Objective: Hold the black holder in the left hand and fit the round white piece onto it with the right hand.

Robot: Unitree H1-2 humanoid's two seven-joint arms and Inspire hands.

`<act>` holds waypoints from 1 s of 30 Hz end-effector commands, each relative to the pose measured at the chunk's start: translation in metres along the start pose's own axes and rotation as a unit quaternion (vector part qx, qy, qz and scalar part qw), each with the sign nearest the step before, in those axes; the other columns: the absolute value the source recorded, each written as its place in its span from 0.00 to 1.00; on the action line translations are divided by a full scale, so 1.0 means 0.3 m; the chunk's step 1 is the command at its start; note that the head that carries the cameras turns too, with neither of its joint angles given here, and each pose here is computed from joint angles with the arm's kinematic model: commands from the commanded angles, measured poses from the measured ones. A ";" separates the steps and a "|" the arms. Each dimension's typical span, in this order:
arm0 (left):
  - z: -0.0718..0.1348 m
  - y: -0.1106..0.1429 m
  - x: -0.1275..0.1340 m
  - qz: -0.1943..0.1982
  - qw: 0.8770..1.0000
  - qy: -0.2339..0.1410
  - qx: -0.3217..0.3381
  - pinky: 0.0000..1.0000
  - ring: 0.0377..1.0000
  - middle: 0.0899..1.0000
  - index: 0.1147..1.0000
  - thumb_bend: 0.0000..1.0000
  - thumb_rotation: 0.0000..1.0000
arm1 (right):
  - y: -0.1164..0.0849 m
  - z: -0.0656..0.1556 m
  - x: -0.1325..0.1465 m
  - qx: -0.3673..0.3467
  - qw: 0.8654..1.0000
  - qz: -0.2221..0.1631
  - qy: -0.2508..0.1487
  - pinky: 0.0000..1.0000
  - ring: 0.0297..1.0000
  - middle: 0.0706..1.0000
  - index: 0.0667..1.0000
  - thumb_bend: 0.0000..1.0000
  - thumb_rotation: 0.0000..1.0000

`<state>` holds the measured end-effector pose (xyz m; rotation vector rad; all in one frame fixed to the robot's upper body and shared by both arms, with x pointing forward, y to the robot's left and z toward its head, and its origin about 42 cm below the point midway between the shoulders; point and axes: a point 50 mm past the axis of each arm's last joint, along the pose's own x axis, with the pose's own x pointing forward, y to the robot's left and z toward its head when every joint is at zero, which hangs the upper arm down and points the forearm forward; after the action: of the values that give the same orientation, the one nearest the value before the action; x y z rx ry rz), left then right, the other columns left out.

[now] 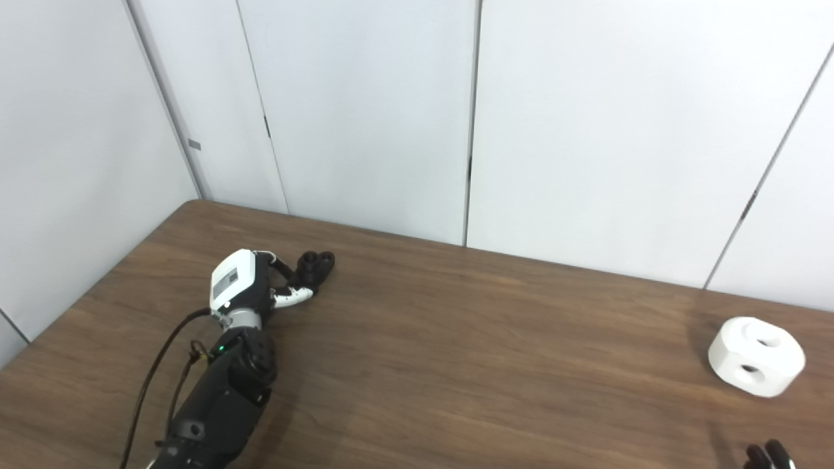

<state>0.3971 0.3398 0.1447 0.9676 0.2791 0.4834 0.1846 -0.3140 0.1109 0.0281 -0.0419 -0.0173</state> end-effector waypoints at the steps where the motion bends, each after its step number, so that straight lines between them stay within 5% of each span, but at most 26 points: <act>1: 0.007 0.035 0.011 -0.006 1.000 -0.014 0.009 0.85 0.87 0.76 0.42 0.52 0.05 | -0.003 -0.017 -0.020 -0.002 1.000 0.003 0.013 1.00 1.00 0.98 1.00 0.65 1.00; 15: 0.016 0.048 -0.105 -0.106 0.992 -0.067 -0.002 0.71 0.83 0.76 0.42 0.51 0.05 | 0.023 0.001 -0.031 0.003 1.000 0.005 0.010 1.00 1.00 0.98 0.99 0.63 1.00; 20: 0.012 0.052 -0.189 -0.144 0.984 -0.102 -0.014 0.86 0.86 0.78 0.42 0.51 0.06 | 0.026 0.006 -0.035 0.000 1.000 0.004 0.011 1.00 1.00 0.98 0.98 0.63 1.00; 30: -0.015 0.009 -0.350 -0.186 0.966 -0.174 -0.051 0.82 0.89 0.80 0.42 0.51 0.06 | 0.035 0.013 -0.035 -0.002 1.000 0.004 0.014 1.00 1.00 0.96 0.97 0.63 1.00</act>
<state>0.3115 0.3025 0.1557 0.8927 0.1049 0.0529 0.1780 -0.3062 0.1133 0.0195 -0.0224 -0.0166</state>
